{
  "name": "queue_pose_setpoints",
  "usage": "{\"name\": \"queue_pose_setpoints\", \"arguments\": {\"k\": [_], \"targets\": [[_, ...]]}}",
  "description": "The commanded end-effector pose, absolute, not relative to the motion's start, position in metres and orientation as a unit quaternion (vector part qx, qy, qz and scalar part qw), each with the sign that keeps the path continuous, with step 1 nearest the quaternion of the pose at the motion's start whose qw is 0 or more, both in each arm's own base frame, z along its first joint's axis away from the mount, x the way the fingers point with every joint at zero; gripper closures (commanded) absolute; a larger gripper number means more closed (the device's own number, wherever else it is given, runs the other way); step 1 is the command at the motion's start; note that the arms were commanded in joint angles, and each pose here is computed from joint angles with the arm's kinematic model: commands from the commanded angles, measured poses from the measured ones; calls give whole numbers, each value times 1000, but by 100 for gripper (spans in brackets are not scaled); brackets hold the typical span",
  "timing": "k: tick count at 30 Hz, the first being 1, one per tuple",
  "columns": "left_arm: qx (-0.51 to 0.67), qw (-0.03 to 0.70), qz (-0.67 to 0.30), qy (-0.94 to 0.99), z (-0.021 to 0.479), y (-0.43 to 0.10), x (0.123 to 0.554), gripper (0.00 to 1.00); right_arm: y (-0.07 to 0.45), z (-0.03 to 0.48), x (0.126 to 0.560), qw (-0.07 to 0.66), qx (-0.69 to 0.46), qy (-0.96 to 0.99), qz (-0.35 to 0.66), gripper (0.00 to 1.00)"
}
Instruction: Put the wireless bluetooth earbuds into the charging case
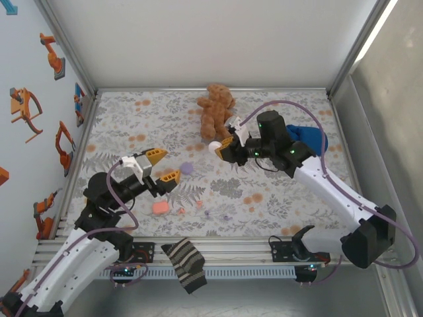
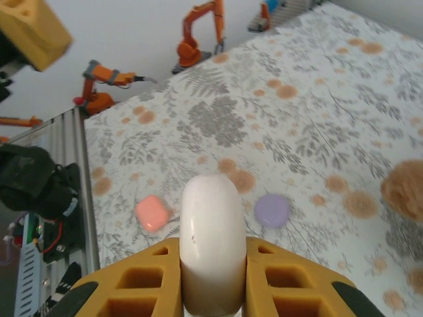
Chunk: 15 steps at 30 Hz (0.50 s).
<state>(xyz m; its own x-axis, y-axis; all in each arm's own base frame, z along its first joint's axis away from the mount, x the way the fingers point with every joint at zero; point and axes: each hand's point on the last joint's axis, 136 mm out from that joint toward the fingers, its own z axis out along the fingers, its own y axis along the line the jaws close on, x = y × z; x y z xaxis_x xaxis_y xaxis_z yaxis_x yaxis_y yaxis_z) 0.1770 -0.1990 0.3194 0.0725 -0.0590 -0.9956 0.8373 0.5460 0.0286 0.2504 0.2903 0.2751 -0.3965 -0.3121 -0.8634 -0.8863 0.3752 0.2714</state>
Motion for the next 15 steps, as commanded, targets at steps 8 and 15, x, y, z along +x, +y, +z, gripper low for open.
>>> {"name": "queue_pose_setpoints", "arguments": {"k": [8, 15], "targets": [[196, 650, -188, 710, 281, -138, 218, 9, 265, 210, 294, 325, -287, 823, 367, 88], [150, 646, -130, 737, 268, -107, 220, 3, 256, 163, 303, 283, -246, 856, 356, 89]]}}
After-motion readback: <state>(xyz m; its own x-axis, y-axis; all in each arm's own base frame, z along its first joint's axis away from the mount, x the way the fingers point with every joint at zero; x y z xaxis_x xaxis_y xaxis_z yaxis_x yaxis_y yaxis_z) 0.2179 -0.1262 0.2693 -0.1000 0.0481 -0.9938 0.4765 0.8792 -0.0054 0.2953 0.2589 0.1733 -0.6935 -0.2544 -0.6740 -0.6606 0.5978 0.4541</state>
